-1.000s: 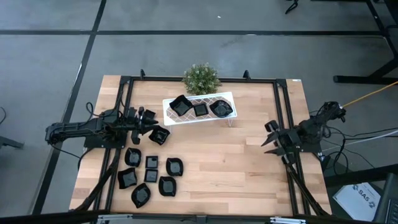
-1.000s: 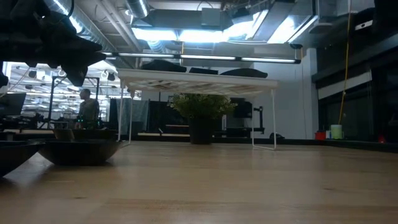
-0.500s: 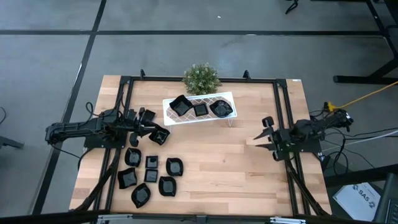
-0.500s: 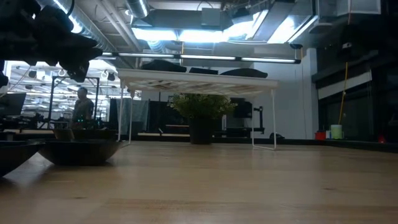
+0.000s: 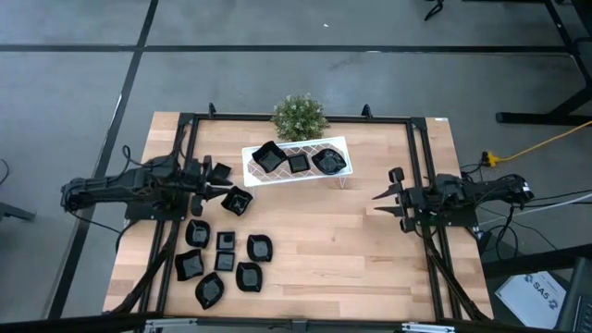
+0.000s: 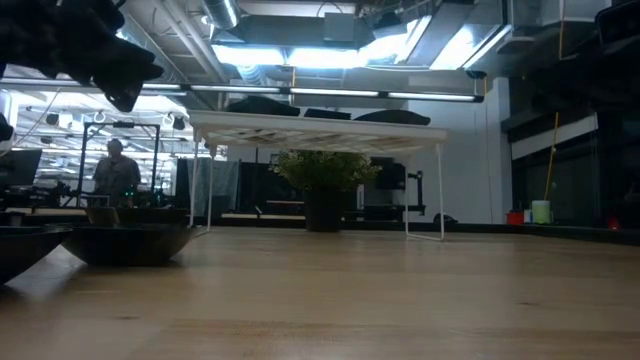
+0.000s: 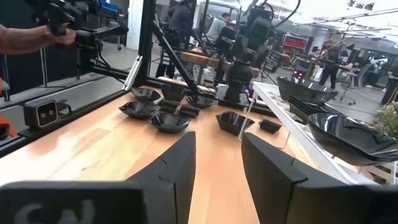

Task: Pick & Place Mini shaped plates
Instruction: Stack the distorted square plate on top of the distorted square plate on the shelf

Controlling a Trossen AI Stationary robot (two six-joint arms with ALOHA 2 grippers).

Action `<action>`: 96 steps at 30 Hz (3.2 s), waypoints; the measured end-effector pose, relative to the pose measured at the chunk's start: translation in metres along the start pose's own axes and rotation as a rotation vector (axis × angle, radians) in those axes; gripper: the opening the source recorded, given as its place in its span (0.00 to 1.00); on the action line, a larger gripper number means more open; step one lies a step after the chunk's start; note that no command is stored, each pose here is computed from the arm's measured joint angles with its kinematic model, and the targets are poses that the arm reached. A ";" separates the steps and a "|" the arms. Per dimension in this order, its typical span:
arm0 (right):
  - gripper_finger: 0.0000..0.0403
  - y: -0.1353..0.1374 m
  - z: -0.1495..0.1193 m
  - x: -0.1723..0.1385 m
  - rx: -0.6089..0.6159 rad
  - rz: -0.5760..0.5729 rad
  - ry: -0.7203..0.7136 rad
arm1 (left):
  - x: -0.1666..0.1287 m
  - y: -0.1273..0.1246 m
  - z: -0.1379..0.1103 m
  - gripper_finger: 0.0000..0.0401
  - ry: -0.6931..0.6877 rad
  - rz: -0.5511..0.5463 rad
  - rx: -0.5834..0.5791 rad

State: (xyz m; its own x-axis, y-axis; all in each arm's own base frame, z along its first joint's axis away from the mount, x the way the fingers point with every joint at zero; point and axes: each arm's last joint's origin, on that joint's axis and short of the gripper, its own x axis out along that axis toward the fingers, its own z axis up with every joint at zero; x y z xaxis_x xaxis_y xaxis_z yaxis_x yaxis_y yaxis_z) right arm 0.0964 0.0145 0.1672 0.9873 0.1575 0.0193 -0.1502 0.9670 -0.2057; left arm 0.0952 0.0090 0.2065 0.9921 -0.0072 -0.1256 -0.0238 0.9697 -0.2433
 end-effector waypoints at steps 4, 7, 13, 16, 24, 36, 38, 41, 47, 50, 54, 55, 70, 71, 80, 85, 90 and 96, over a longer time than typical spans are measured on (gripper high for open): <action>0.32 0.000 0.000 0.000 0.004 -0.001 0.001 | 0.005 0.000 0.007 0.25 0.034 0.038 0.028; 0.32 0.000 0.000 0.000 0.004 -0.001 0.001 | 0.011 0.001 0.011 0.25 0.068 0.074 0.060; 0.32 0.000 0.000 0.000 0.004 0.000 0.000 | 0.022 0.002 0.017 0.25 0.126 0.120 0.064; 0.32 0.000 0.000 0.000 0.004 0.000 0.000 | 0.027 0.002 0.020 0.25 0.148 0.131 0.062; 0.32 0.000 0.000 0.000 0.004 0.000 0.000 | 0.036 0.002 0.027 0.25 0.141 0.129 0.097; 0.32 0.000 0.000 0.000 0.004 -0.001 0.000 | 0.043 0.002 0.034 0.25 0.161 0.153 0.123; 0.32 0.000 0.000 0.000 0.004 -0.001 0.000 | 0.044 0.003 0.034 0.25 0.167 0.157 0.123; 0.32 0.000 0.000 0.000 0.004 -0.001 0.000 | 0.046 0.003 0.035 0.25 0.169 0.158 0.123; 0.32 0.000 0.000 0.000 0.004 -0.001 0.000 | 0.048 0.003 0.033 0.25 0.190 0.151 0.164; 0.32 0.000 0.000 0.000 0.004 -0.001 0.000 | 0.051 0.001 0.031 0.25 0.211 0.133 0.210; 0.32 0.000 0.000 0.000 0.004 -0.001 0.000 | 0.057 -0.003 0.024 0.25 0.266 0.092 0.244; 0.32 0.000 0.000 0.000 0.004 -0.001 0.000 | 0.059 -0.005 0.021 0.25 0.287 0.077 0.248; 0.32 0.000 0.000 0.000 0.004 -0.001 0.000 | 0.064 -0.053 0.001 0.25 0.665 -0.051 0.297; 0.32 0.000 0.000 0.000 0.004 -0.001 0.000 | 0.066 -0.055 0.000 0.25 0.684 -0.049 0.310; 0.32 0.000 0.000 0.000 0.004 -0.001 0.000 | 0.080 -0.062 -0.029 0.25 0.919 0.040 0.391; 0.32 0.000 0.000 0.000 0.004 -0.001 0.000 | 0.085 -0.061 -0.046 0.25 1.028 0.094 0.449; 0.32 0.000 0.000 0.000 0.004 -0.001 0.000 | 0.089 -0.058 -0.055 0.25 1.077 0.157 0.500; 0.32 0.000 0.000 0.000 0.004 -0.001 0.000 | 0.090 -0.057 -0.056 0.25 1.076 0.166 0.503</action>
State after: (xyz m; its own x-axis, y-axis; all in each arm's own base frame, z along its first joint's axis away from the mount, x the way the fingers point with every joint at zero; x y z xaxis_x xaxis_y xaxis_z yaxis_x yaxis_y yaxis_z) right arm 0.0964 0.0145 0.1672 0.9875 0.1565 0.0195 -0.1494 0.9679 -0.2019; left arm 0.1786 -0.0611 0.1555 0.3634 0.1590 -0.9179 0.1467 0.9633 0.2249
